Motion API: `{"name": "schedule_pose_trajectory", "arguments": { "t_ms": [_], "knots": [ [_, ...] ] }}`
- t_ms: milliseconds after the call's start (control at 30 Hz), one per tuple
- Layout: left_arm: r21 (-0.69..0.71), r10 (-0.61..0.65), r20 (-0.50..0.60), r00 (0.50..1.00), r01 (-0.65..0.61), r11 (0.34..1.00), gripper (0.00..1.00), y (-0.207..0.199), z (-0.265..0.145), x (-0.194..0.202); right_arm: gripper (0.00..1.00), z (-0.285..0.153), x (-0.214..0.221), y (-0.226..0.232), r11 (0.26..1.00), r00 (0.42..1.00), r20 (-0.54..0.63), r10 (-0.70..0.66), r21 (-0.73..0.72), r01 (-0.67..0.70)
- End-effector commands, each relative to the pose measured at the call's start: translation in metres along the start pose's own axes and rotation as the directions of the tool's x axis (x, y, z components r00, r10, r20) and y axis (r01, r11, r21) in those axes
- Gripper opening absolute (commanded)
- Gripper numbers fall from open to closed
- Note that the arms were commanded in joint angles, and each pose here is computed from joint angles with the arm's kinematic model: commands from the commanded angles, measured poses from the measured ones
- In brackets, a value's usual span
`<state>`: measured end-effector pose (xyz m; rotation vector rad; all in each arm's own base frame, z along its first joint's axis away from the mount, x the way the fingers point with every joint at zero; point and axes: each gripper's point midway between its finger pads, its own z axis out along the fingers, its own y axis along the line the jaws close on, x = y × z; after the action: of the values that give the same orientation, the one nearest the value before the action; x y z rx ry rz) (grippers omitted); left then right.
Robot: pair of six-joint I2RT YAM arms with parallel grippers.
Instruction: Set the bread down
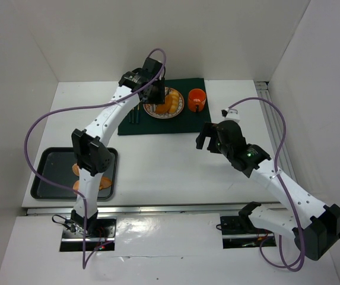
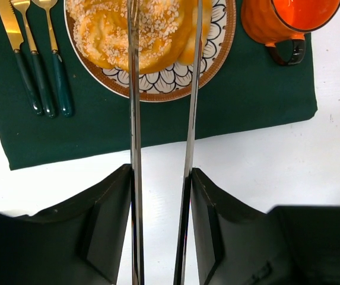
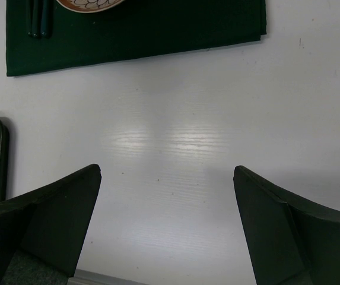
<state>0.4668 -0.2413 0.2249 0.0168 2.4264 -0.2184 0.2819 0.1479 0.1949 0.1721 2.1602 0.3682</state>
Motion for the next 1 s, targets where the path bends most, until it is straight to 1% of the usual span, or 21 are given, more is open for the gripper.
{"name": "schedule_pose_trajectory", "arguments": {
  "t_ms": [0, 167, 200, 400, 500, 533, 567, 633, 667, 700, 733, 767, 800, 833, 867, 900, 933, 967],
  "knots": [
    [0.071, -0.005, 0.121, 0.993, -0.004, 0.997, 0.54, -0.013, -0.039, -0.033, 1.0, -0.006, -0.018, 0.009, 0.999, 0.999, 0.051, 0.014, -0.037, -0.013],
    [0.048, -0.018, 0.167, 0.986, 0.01, 0.999, 0.53, -0.006, -0.063, -0.037, 1.0, -0.011, -0.02, 0.008, 0.999, 0.998, 0.059, 0.018, -0.042, -0.015],
    [0.059, -0.025, 0.189, 0.982, 0.014, 0.998, 0.53, -0.006, -0.076, -0.042, 1.0, -0.011, -0.02, 0.008, 0.999, 0.998, 0.059, 0.018, -0.042, -0.015],
    [0.028, -0.03, 0.216, 0.976, 0.024, 0.999, 0.53, 0.002, -0.106, -0.031, 1.0, -0.014, -0.022, 0.009, 0.999, 0.998, 0.066, 0.02, -0.047, -0.017],
    [-0.016, -0.048, 0.206, 0.977, 0.052, 0.999, 0.53, 0.013, -0.116, -0.008, 1.0, -0.014, -0.022, 0.009, 0.999, 0.998, 0.066, 0.02, -0.047, -0.017],
    [-0.061, -0.039, 0.15, 0.988, 0.048, 0.997, 0.53, 0.021, -0.104, 0.019, 1.0, -0.013, -0.024, 0.01, 0.998, 0.997, 0.074, 0.023, -0.052, -0.019],
    [-0.062, -0.088, 0.157, 0.984, 0.099, 0.993, 0.52, 0.028, -0.114, 0.026, 1.0, -0.014, -0.023, 0.012, 0.998, 0.997, 0.068, 0.023, -0.061, -0.019],
    [-0.064, -0.108, 0.155, 0.982, 0.119, 0.991, 0.52, 0.025, -0.112, 0.049, 1.0, -0.014, -0.025, 0.013, 0.998, 0.997, 0.075, 0.025, -0.066, -0.02],
    [-0.117, -0.119, 0.111, 0.987, 0.131, 0.984, 0.52, 0.034, -0.097, 0.082, 1.0, -0.012, -0.02, 0.013, 0.997, 0.998, 0.062, 0.022, -0.07, -0.018],
    [-0.111, -0.142, 0.136, 0.981, 0.157, 0.981, 0.52, 0.037, -0.105, 0.088, 1.0, -0.012, -0.02, 0.013, 0.997, 0.998, 0.062, 0.022, -0.07, -0.018],
    [-0.122, -0.155, 0.141, 0.978, 0.173, 0.977, 0.52, 0.041, -0.101, 0.099, 1.0, -0.013, -0.02, 0.018, 0.996, 0.998, 0.061, 0.02, -0.093, -0.015],
    [-0.17, -0.16, 0.114, 0.98, 0.178, 0.969, 0.52, 0.054, -0.089, 0.123, 1.0, -0.013, -0.02, 0.019, 0.995, 0.998, 0.06, 0.03, -0.094, -0.024],
    [-0.168, -0.215, 0.124, 0.969, 0.234, 0.958, 0.52, 0.053, -0.088, 0.131, 1.0, -0.013, -0.02, 0.019, 0.995, 0.998, 0.06, 0.03, -0.094, -0.024],
    [-0.16, -0.24, 0.132, 0.962, 0.26, 0.952, 0.52, 0.057, -0.09, 0.137, 1.0, -0.014, -0.018, 0.022, 0.995, 0.998, 0.057, 0.024, -0.102, -0.018],
    [-0.188, -0.249, 0.108, 0.962, 0.266, 0.945, 0.52, 0.066, -0.082, 0.156, 1.0, -0.014, -0.018, 0.022, 0.995, 0.998, 0.057, 0.024, -0.102, -0.018],
    [-0.17, -0.282, 0.117, 0.952, 0.299, 0.939, 0.52, 0.062, -0.08, 0.161, 1.0, -0.017, -0.018, 0.021, 0.995, 0.998, 0.055, 0.024, -0.101, -0.018],
    [-0.155, -0.29, 0.105, 0.951, 0.304, 0.94, 0.52, 0.059, -0.077, 0.17, 1.0, -0.017, -0.018, 0.021, 0.995, 0.998, 0.055, 0.024, -0.101, -0.018],
    [-0.163, -0.302, 0.074, 0.951, 0.31, 0.937, 0.52, 0.063, -0.07, 0.187, 1.0, -0.015, -0.015, 0.018, 0.996, 0.998, 0.053, 0.021, -0.089, -0.017]
  ]
}}
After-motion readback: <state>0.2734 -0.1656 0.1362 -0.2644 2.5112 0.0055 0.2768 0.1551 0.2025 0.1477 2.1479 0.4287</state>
